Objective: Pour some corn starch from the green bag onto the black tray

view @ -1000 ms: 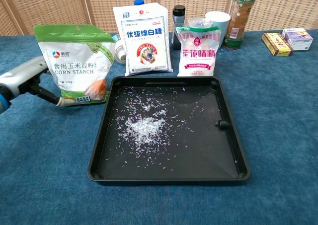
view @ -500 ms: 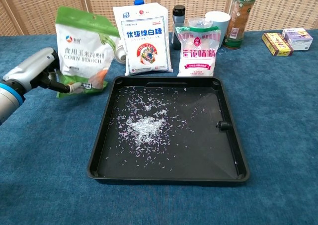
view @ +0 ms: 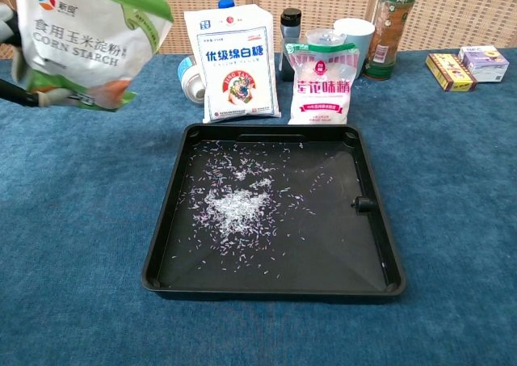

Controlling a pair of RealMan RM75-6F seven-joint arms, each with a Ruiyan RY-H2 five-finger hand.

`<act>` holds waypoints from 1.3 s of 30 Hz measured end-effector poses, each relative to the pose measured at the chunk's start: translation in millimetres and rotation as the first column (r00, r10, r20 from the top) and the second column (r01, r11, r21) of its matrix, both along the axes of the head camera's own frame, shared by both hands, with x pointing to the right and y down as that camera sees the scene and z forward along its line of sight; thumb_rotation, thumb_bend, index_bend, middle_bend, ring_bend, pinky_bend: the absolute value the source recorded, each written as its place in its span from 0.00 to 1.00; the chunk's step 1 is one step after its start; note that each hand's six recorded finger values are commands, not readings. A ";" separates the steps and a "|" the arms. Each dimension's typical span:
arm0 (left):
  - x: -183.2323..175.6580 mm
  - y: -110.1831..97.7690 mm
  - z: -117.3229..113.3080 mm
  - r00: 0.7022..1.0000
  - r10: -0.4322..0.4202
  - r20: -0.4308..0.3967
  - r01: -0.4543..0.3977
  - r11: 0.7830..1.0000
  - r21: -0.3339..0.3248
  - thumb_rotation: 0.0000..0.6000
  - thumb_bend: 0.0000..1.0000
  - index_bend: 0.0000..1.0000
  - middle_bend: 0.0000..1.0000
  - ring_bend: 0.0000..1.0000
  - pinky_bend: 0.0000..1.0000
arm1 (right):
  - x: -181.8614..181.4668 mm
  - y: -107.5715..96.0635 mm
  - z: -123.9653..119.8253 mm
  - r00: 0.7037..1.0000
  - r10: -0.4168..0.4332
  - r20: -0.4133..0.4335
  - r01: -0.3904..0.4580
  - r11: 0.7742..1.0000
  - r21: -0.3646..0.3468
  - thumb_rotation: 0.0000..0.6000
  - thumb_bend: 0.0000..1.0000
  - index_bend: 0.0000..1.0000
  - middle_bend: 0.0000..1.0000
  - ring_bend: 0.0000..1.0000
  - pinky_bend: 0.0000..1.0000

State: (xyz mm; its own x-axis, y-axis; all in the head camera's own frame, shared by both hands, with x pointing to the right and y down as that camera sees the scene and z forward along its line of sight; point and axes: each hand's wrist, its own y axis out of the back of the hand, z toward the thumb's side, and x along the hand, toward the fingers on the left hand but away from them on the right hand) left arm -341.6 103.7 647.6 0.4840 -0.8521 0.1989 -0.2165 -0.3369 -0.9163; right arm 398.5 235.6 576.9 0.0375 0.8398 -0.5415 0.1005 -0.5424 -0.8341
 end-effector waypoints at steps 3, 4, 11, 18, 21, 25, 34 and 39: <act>-5.8 -2.6 -16.3 0.993 0.084 0.082 -0.087 0.996 0.031 1.00 0.43 0.67 0.63 0.61 0.63 | -1.8 -0.2 -0.1 1.000 -0.005 0.000 0.005 1.000 0.001 0.70 0.03 0.04 0.02 0.00 0.08; -6.5 -3.5 -22.1 0.988 0.113 0.110 -0.118 0.992 0.039 1.00 0.43 0.68 0.63 0.61 0.63 | -2.5 -0.2 -0.1 1.000 -0.006 0.000 0.006 1.000 0.002 0.70 0.03 0.04 0.02 0.00 0.08; 8.1 -3.9 -41.0 0.936 0.255 0.244 -0.278 0.959 0.063 1.00 0.43 0.69 0.63 0.61 0.63 | -3.8 0.0 2.2 1.000 -0.010 -0.005 0.010 1.000 -0.002 0.70 0.02 0.04 0.02 0.00 0.08; 41.2 -4.8 -49.8 0.821 0.395 0.412 -0.467 0.880 0.087 1.00 0.43 0.71 0.63 0.61 0.63 | -4.4 0.4 4.4 1.000 -0.012 -0.007 0.012 1.000 -0.008 0.70 0.02 0.04 0.02 0.00 0.08; 61.5 -4.8 -56.9 0.768 0.444 0.461 -0.545 0.831 0.108 1.00 0.43 0.72 0.63 0.61 0.64 | -3.8 0.4 4.5 1.000 -0.009 -0.006 0.009 1.000 -0.008 0.70 0.02 0.04 0.02 0.00 0.08; 81.3 -4.9 -61.0 0.685 0.486 0.543 -0.640 0.757 0.129 1.00 0.43 0.72 0.63 0.61 0.65 | -3.0 0.7 4.6 1.000 -0.007 -0.005 0.007 1.000 -0.010 0.70 0.02 0.04 0.02 0.00 0.08; 117.4 -7.6 -57.7 0.482 0.497 0.722 -0.811 0.565 0.153 1.00 0.45 0.72 0.63 0.61 0.66 | -3.6 0.6 3.4 1.000 -0.009 0.004 0.009 1.000 -0.007 0.70 0.03 0.04 0.02 0.00 0.08; 130.8 -11.3 -56.2 0.419 0.471 0.776 -0.855 0.492 0.163 1.00 0.45 0.72 0.63 0.61 0.66 | -2.8 0.5 3.4 1.000 -0.007 0.006 0.007 1.000 -0.008 0.70 0.02 0.04 0.02 0.00 0.08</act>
